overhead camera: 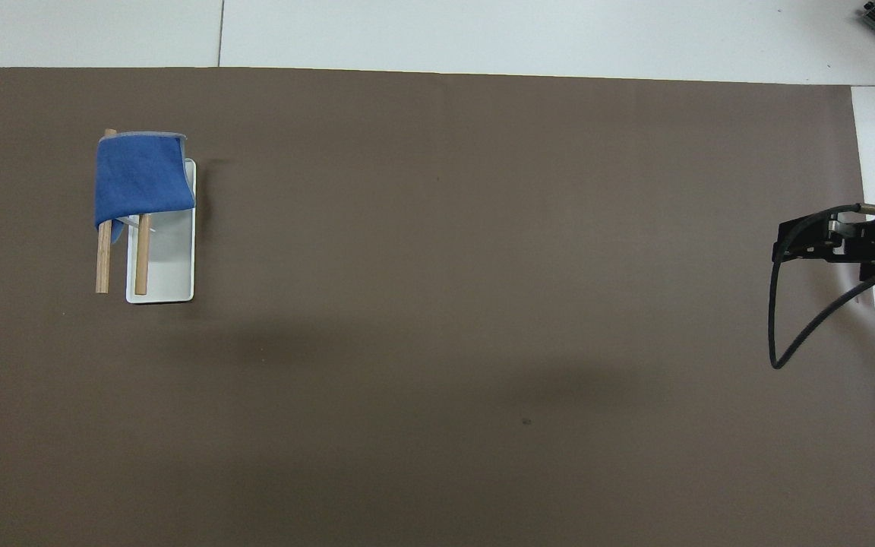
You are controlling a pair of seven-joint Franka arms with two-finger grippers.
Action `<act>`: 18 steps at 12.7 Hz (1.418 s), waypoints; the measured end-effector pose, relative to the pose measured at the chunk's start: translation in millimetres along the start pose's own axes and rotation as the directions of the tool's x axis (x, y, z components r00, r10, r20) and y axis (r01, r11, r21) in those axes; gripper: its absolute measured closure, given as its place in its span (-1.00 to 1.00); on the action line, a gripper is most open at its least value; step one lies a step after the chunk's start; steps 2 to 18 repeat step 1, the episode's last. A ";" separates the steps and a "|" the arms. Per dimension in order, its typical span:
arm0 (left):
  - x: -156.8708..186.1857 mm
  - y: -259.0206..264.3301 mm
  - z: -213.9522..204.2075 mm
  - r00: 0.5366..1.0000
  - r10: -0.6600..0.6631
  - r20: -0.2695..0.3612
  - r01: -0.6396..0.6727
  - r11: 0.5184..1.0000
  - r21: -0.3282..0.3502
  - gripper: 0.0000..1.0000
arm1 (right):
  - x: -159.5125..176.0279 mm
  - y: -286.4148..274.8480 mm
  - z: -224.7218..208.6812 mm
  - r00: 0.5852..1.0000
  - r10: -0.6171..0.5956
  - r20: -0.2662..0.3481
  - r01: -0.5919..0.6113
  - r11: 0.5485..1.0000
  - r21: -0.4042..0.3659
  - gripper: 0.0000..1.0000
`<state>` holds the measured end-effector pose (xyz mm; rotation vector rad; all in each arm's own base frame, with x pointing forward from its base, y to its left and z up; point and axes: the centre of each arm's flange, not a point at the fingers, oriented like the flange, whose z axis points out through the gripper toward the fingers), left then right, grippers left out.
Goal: Right arm passes towel to left arm to hang
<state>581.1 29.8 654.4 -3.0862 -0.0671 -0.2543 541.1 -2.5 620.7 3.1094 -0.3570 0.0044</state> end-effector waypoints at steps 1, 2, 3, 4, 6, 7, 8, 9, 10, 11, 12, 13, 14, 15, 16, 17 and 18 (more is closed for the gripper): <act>0.4 -0.1 -0.3 1.000 0.011 -0.004 -0.011 1.000 0.000 -1.00 | 0.0 0.0 0.0 1.000 0.000 0.000 0.000 1.000 0.000 -1.00; 0.4 -0.1 -0.3 1.000 0.011 -0.004 -0.011 1.000 0.000 -1.00 | 0.0 0.0 0.0 1.000 0.000 0.000 0.000 1.000 0.000 -1.00; 0.4 -0.1 -0.3 1.000 0.011 -0.004 -0.011 1.000 0.000 -1.00 | 0.0 0.0 0.0 1.000 0.000 0.000 0.000 1.000 0.000 -1.00; 0.4 -0.1 -0.3 1.000 0.011 -0.004 -0.011 1.000 0.000 -1.00 | 0.0 0.0 0.0 1.000 0.000 0.000 0.000 1.000 0.000 -1.00; 0.4 -0.1 -0.3 1.000 0.011 -0.004 -0.011 1.000 0.000 -1.00 | 0.0 0.0 0.0 1.000 0.000 0.000 0.000 1.000 0.000 -1.00; 0.4 -0.1 -0.3 1.000 0.011 -0.004 -0.011 1.000 0.000 -1.00 | 0.0 0.0 0.0 1.000 0.000 0.000 0.000 1.000 0.000 -1.00; 0.4 -0.1 -0.3 1.000 0.011 -0.004 -0.011 1.000 0.000 -1.00 | 0.0 0.0 0.0 1.000 0.000 0.000 0.000 1.000 0.000 -1.00; 0.4 -0.1 -0.3 1.000 0.011 -0.004 -0.011 1.000 0.000 -1.00 | 0.0 0.0 0.0 1.000 0.000 0.000 0.000 1.000 0.000 -1.00; 0.4 -0.1 -0.3 1.000 0.011 -0.004 -0.011 1.000 0.000 -1.00 | 0.0 0.0 0.0 1.000 0.000 0.000 0.000 1.000 0.000 -1.00; 0.4 -0.1 -0.3 1.000 0.011 -0.004 -0.011 1.000 0.000 -1.00 | 0.0 0.0 0.0 1.000 0.000 0.000 0.000 1.000 0.000 -1.00; 0.4 -0.1 -0.3 1.000 0.011 -0.004 -0.011 1.000 0.000 -1.00 | 0.0 0.0 0.0 1.000 0.000 0.000 0.000 1.000 0.000 -1.00; 0.4 -0.1 -0.3 1.000 0.011 -0.004 -0.011 1.000 0.000 -1.00 | 0.0 0.0 0.0 1.000 0.000 0.000 0.000 1.000 0.000 -1.00; 0.4 -0.1 -0.3 1.000 0.011 -0.004 -0.011 1.000 0.000 -1.00 | 0.0 0.0 0.0 1.000 0.000 0.000 0.000 1.000 0.000 -1.00; 0.4 -0.1 -0.3 1.000 0.011 -0.004 -0.011 1.000 0.000 -1.00 | 0.0 0.0 0.0 1.000 0.000 0.000 0.000 1.000 0.000 -1.00; 0.4 -0.1 -0.3 1.000 0.011 -0.004 -0.011 1.000 0.000 -1.00 | 0.0 0.0 0.0 1.000 0.000 0.000 0.000 1.000 0.000 -1.00; 0.4 -0.1 -0.3 1.000 0.011 -0.004 -0.011 1.000 0.000 -1.00 | 0.0 0.0 0.0 1.000 0.000 0.000 0.000 1.000 0.000 -1.00; 0.4 -0.1 -0.3 1.000 0.011 -0.004 -0.011 1.000 0.000 -1.00 | 0.0 0.0 0.0 1.000 0.000 0.000 0.000 1.000 0.000 -1.00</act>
